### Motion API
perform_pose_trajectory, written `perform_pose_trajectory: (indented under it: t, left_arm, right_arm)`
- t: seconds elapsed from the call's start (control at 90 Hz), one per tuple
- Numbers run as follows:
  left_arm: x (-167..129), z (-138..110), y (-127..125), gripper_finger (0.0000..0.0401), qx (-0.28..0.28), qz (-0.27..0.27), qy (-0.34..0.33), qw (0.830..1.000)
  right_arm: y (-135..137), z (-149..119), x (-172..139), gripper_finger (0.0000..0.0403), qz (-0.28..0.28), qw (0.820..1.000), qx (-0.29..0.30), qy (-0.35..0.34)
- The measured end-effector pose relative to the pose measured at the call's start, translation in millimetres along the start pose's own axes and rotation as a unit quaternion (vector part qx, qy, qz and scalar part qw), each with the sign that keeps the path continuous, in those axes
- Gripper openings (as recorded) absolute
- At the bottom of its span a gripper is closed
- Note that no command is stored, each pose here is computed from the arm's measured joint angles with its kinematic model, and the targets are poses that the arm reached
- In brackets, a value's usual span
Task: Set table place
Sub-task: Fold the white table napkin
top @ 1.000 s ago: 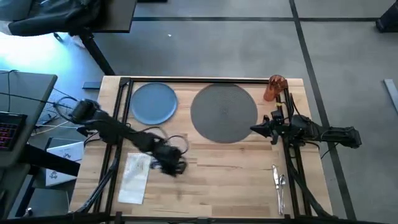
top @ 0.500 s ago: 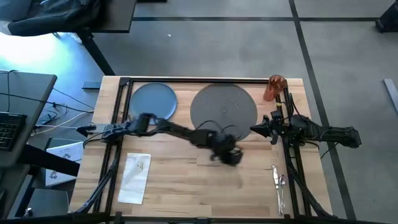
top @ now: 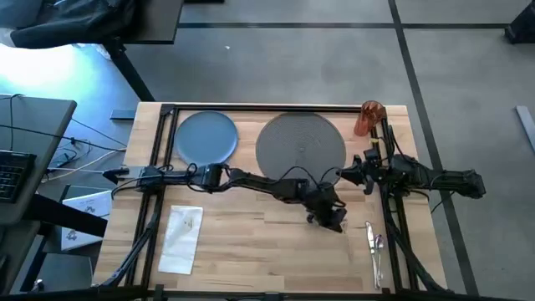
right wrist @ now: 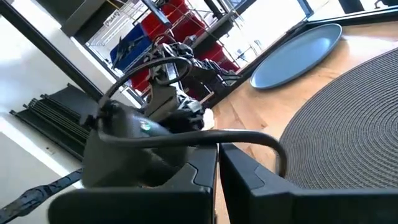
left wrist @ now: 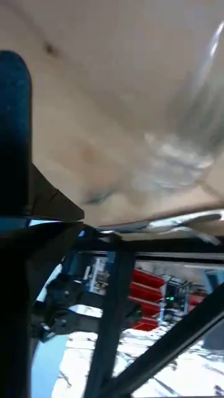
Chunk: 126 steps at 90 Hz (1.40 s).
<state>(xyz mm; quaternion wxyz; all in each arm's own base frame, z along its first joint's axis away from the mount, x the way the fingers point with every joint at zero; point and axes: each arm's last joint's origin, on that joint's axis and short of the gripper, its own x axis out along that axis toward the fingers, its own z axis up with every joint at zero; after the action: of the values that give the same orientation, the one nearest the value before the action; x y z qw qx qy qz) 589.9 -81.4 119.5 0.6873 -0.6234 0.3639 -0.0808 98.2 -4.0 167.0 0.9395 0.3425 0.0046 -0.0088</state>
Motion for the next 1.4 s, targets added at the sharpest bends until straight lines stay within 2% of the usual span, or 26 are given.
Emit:
perform_pose_trajectory:
  t: [0.222, 0.289, 0.389, 0.478, 0.589, 0.678, 0.811, 0.933, 1.078, 1.211, 1.267, 1.322, 1.4]
  left_arm:
    - [1, -4, -3, 0.0016, 0.031, -0.006, 0.029, 0.999]
    - [-4, -3, -10, 0.0029, 0.048, -0.016, 0.049, 0.998]
    - [-23, -6, -34, 0.0043, 0.082, -0.018, 0.071, 0.994]
    - [-47, -12, -56, 0.0046, 0.096, 0.033, 0.062, 0.993]
    - [-86, -24, -72, 0.0046, 0.117, 0.163, 0.037, 0.979]
    - [-120, -26, -78, 0.0042, 0.109, 0.247, 0.034, 0.962]
    - [-157, -11, -70, 0.0019, 0.075, 0.334, 0.025, 0.939]
    - [-186, -3, -70, 0.0003, 0.057, 0.383, 0.006, 0.922]
    - [-225, -17, -91, 0.0003, 0.04, 0.41, 0.016, 0.911]
    - [-242, -38, -98, 0.0001, 0.032, 0.451, 0.044, 0.891]
    - [-245, -48, -104, 0.0, 0.039, 0.444, 0.046, 0.894]
    - [-250, -59, -108, 0.0, 0.023, 0.436, 0.054, 0.898]
    - [-257, -75, -104, 0.0, 0.005, 0.452, 0.063, 0.89]
  right_arm:
    - [0, 0, 0, 0.0, 0.0, 1.0, 0.0, 0.0]
    - [0, 0, 0, 0.0, 0.0, 1.0, 0.0, 0.0]
    - [0, 0, 0, 0.0, -0.001, 1.0, 0.0, 0.0]
    - [0, 0, 0, 0.0, -0.001, 1.0, 0.0, 0.0]
    - [0, 0, 0, 0.0, -0.001, 1.0, 0.0, -0.001]
    - [0, 0, 0, 0.0, -0.001, 1.0, 0.0, 0.0]
    - [-1, 1, 0, 0.0, -0.021, 0.999, -0.024, -0.019]
    - [-2, 2, 0, 0.0, -0.031, 0.999, -0.026, -0.027]
    - [-2, 2, 0, 0.0, -0.03, 0.999, -0.018, -0.027]
    - [-1, 2, 0, 0.0, -0.028, 0.998, 0.052, -0.031]
    - [-1, 2, 0, 0.0, -0.027, 0.995, 0.095, -0.035]
    - [-1, 2, 0, 0.0, -0.027, 0.991, 0.128, -0.036]
    - [-1, 3, 0, 0.0, -0.026, 0.985, 0.165, -0.039]
